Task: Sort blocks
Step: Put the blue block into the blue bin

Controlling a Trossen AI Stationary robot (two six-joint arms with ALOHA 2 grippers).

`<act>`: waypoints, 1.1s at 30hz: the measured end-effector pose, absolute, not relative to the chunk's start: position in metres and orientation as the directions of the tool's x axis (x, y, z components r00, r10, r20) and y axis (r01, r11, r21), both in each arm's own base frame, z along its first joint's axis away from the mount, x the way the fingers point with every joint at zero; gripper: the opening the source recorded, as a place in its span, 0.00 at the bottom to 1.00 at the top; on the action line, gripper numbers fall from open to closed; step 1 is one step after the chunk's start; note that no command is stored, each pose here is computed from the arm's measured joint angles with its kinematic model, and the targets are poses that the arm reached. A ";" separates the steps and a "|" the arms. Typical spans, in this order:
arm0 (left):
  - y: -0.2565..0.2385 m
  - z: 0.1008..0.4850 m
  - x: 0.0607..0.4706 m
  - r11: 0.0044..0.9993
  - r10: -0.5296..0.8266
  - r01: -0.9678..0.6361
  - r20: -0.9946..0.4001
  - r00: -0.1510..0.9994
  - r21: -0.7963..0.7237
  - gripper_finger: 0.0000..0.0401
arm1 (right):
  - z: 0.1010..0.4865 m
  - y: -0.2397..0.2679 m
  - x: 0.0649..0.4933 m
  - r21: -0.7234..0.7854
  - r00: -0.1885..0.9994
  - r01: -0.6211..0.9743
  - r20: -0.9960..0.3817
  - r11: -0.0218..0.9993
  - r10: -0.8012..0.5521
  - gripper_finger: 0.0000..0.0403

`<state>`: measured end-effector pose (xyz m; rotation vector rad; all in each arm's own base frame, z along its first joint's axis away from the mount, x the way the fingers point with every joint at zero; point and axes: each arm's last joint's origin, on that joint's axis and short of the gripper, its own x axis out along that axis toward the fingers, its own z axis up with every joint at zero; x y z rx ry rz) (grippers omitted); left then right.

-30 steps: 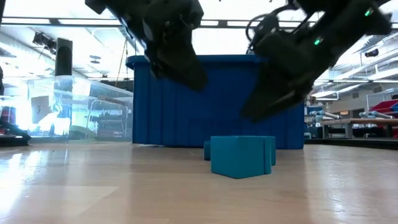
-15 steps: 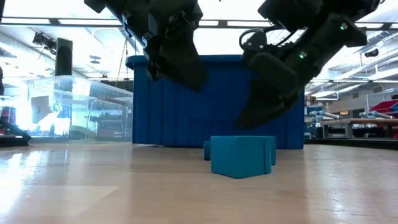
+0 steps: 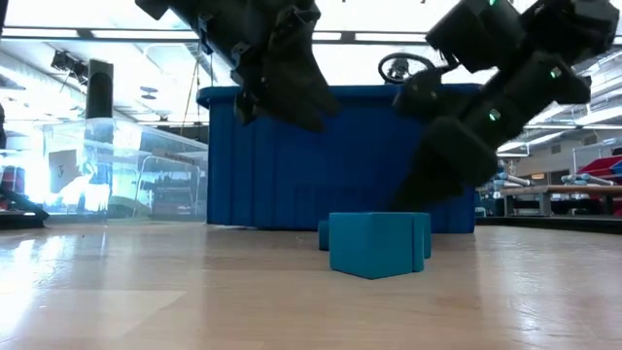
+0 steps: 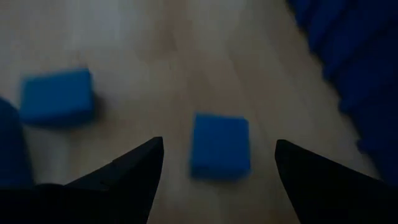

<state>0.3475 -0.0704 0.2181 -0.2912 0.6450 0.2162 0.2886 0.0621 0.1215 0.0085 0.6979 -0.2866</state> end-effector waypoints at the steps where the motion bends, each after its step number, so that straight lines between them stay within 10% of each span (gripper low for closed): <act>1: -0.070 0.218 0.348 0.937 0.108 -0.287 -0.615 0.781 -0.200 0.50 | 0.118 0.059 0.286 -0.095 0.720 0.262 -0.644 0.961 -0.259 0.76; 19: -0.071 0.219 0.348 0.938 0.109 -0.283 -0.608 0.786 -0.198 0.50 | 0.088 0.051 0.295 -0.054 0.800 0.209 -0.565 0.976 -0.202 0.74; 29: -0.071 0.218 0.348 0.940 0.101 -0.277 -0.612 0.784 -0.200 0.50 | 0.095 0.054 0.290 -0.095 0.780 0.137 -0.603 0.986 -0.167 0.34; 33: -0.073 0.218 0.348 0.943 0.070 -0.255 -0.620 0.782 -0.215 0.50 | 0.113 0.060 0.286 -0.093 0.811 0.117 -0.565 0.989 -0.149 0.32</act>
